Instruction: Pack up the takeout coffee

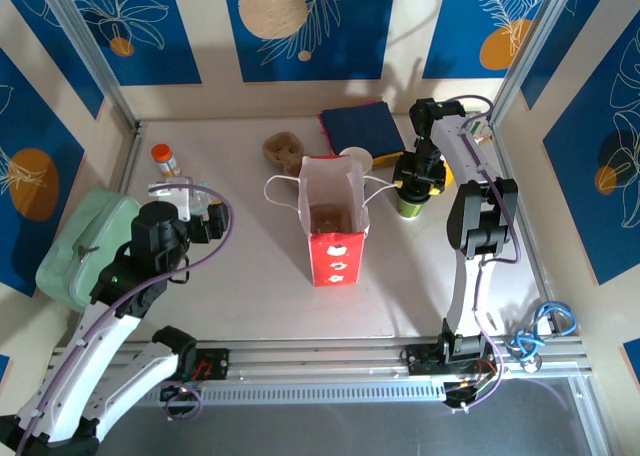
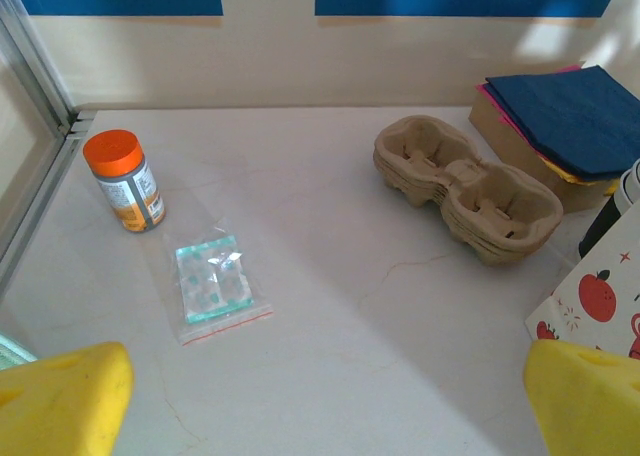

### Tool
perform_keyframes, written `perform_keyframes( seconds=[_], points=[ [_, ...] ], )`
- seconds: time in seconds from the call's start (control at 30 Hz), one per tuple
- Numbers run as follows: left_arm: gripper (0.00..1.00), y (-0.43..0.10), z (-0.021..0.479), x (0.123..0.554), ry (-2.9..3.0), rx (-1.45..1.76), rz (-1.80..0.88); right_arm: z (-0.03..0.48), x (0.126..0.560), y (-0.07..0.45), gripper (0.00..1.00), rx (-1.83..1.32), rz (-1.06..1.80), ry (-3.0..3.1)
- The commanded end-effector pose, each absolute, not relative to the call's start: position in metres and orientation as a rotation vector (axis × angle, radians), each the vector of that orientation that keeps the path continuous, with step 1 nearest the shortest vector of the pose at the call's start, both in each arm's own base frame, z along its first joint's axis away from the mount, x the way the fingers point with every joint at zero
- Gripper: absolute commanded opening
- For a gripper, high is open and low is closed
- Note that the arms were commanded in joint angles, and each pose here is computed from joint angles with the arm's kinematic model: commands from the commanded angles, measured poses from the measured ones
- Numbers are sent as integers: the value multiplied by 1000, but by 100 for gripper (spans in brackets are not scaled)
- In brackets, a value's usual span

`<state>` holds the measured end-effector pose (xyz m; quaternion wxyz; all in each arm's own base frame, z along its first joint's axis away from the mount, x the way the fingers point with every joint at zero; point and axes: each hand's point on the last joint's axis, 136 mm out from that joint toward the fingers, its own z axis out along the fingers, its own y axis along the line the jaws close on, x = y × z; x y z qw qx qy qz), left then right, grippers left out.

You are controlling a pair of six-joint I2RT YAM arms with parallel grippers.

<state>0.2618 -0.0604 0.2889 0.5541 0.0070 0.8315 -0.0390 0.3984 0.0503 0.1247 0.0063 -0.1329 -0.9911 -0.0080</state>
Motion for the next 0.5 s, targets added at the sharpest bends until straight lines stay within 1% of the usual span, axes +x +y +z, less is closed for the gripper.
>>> perform_keyframes(
  seconds=[0.0,0.13,0.47],
  points=[
    [99,-60,289,261,1965,24,-95,91,385,69,72,-403,-95,-2977],
    [99,-60,290,261,1965,26,-95,92,382,72,65,-390,-85,-2978],
    [99,-59,291,260,1965,25,-92,132,369,71,68,-376,-65,-3024]
  ],
)
